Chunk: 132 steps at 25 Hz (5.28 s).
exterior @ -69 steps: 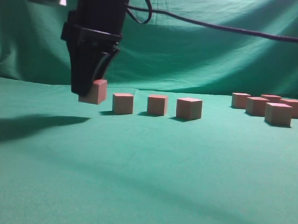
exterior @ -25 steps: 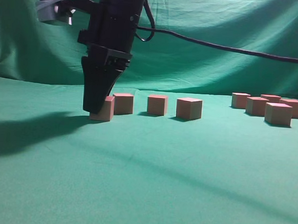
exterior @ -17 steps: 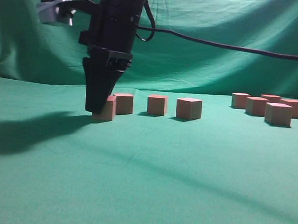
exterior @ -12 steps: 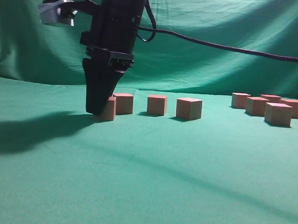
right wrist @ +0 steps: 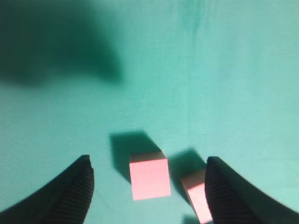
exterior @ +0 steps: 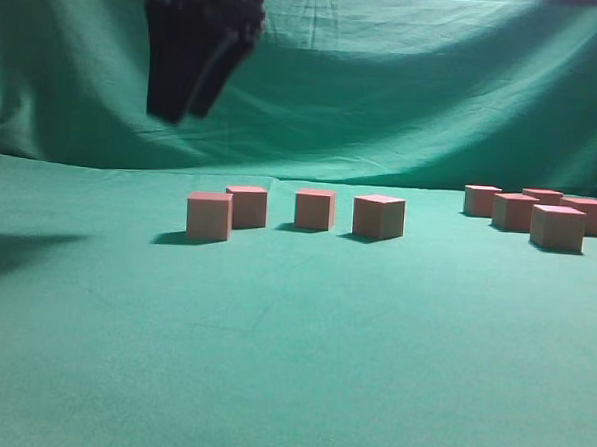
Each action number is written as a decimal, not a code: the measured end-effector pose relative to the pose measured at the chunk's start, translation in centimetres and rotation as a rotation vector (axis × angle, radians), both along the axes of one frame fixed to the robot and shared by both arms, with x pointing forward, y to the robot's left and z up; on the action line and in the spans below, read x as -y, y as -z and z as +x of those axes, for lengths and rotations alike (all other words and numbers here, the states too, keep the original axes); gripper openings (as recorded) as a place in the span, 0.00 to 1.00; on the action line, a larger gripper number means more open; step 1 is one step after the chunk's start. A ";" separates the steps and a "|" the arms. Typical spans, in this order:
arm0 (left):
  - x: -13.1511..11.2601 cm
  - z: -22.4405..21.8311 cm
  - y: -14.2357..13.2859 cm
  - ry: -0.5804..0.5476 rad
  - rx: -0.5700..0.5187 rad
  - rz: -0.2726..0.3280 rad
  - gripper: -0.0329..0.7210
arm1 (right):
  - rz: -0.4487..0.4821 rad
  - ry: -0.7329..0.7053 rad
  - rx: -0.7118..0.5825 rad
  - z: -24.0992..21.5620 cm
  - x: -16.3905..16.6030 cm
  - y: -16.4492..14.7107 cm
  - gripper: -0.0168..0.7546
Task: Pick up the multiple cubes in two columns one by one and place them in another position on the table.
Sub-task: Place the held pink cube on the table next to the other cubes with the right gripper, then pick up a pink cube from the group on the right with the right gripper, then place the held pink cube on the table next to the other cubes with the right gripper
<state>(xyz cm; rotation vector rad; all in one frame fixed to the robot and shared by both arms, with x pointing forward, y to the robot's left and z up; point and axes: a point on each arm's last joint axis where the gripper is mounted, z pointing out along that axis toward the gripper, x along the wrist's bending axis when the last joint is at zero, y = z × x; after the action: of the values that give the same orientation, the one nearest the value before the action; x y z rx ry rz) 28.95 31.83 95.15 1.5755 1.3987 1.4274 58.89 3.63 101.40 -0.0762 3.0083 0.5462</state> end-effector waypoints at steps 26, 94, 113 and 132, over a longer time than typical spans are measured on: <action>0.0 0.0 0.0 0.000 0.000 0.000 0.04 | 0.121 1.356 0.111 -4.9 23.8 -15.6 0.62; 0.0 0.0 0.0 0.000 0.000 0.000 0.04 | 0.282 0.911 -0.314 -8.1 13.6 -3.3 0.34; 0.0 0.0 0.0 0.000 0.000 0.000 0.04 | 0.057 0.817 -0.311 -2.7 4.1 5.4 0.34; 0.0 0.0 0.0 0.000 0.000 0.000 0.04 | 0.089 0.794 -0.266 -1.9 3.6 6.7 0.34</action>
<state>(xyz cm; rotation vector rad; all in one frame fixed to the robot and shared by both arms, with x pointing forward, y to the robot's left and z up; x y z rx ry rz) 28.95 31.83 95.15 1.5755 1.3987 1.4274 57.00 0.04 94.72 1.2114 2.8756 0.6116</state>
